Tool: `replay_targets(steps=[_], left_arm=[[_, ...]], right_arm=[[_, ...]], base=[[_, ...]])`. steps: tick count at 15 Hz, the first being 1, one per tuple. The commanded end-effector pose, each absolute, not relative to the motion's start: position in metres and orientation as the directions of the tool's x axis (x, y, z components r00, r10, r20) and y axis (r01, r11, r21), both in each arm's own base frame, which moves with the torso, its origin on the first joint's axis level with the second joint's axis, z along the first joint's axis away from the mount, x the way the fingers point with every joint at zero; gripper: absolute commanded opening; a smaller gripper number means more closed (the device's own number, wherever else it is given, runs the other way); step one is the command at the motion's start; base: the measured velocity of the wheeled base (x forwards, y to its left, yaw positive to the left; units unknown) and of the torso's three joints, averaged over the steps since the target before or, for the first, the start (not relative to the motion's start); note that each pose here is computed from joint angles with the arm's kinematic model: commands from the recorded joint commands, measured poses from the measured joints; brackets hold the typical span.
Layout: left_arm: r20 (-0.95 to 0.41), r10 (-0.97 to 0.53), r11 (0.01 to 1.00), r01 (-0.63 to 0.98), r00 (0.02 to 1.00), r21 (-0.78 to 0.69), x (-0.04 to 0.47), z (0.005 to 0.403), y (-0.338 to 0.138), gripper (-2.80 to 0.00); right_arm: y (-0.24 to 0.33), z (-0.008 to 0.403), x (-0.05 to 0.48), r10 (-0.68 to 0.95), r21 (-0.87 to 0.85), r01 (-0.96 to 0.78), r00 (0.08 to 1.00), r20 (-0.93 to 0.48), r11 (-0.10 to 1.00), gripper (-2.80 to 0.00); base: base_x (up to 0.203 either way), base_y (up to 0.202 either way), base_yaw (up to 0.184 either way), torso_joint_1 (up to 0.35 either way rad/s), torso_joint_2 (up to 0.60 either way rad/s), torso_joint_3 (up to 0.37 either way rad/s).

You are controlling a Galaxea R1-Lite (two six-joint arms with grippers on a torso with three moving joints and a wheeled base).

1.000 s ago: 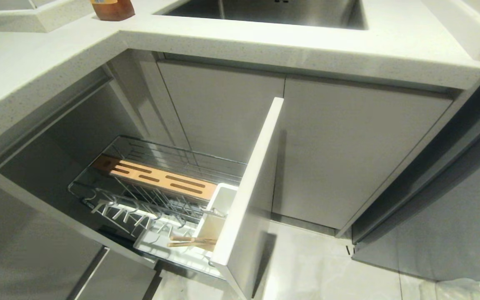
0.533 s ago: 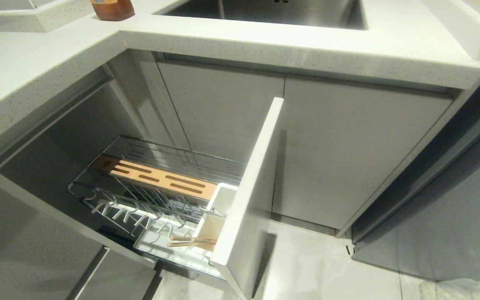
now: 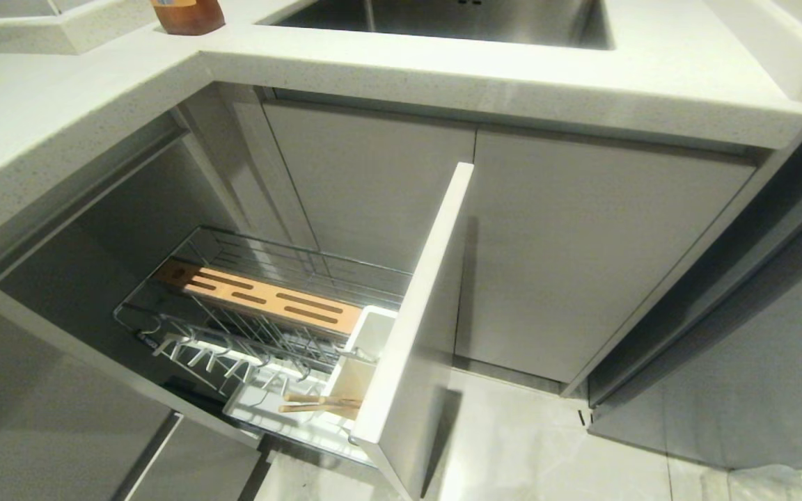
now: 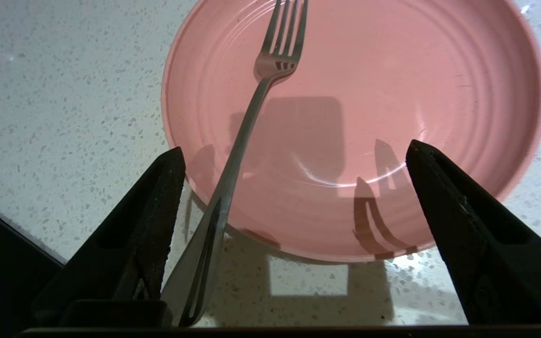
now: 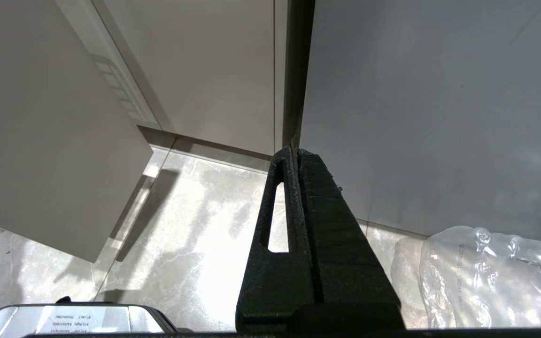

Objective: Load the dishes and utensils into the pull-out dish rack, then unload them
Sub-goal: Pick up the spoon and place it in the cupboard

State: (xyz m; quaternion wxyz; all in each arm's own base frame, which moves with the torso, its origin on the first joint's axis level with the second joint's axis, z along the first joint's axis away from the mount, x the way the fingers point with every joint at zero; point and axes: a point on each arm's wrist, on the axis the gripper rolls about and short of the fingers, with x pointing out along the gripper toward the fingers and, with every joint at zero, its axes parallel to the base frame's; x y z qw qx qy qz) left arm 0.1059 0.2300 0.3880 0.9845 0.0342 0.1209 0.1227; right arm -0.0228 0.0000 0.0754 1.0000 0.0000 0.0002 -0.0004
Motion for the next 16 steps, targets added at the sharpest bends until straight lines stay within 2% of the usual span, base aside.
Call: replay_targets(steps=[1, 6, 16], left_arm=[[-0.242, 0.236, 0.972, -0.223, 0.941, 0.080, 0.110, 0.382, 0.238, 0.00], [-0.244, 0.228, 0.974, -0.216, 0.943, 0.074, 0.118, 0.374, 0.254, 0.00], [-0.260, 0.134, 0.991, -0.137, 0.956, 0.005, 0.125, 0.368, 0.246, 0.00]], right_arm=[[0.000, 0.075, -0.023, -0.002, 0.000, 0.002, 1.000, 0.000, 1.000, -2.80], [0.000, 0.075, -0.023, 0.000, 0.000, 0.000, 1.000, -0.002, 1.000, -2.80], [0.000, 0.075, -0.023, 0.000, 0.000, 0.000, 1.000, 0.000, 1.000, -2.80]], base=[[0.000, 0.000, 0.000, 0.000, 0.00, 0.000], [0.000, 0.000, 0.000, 0.000, 0.00, 0.000], [0.000, 0.000, 0.000, 0.000, 0.00, 0.000]])
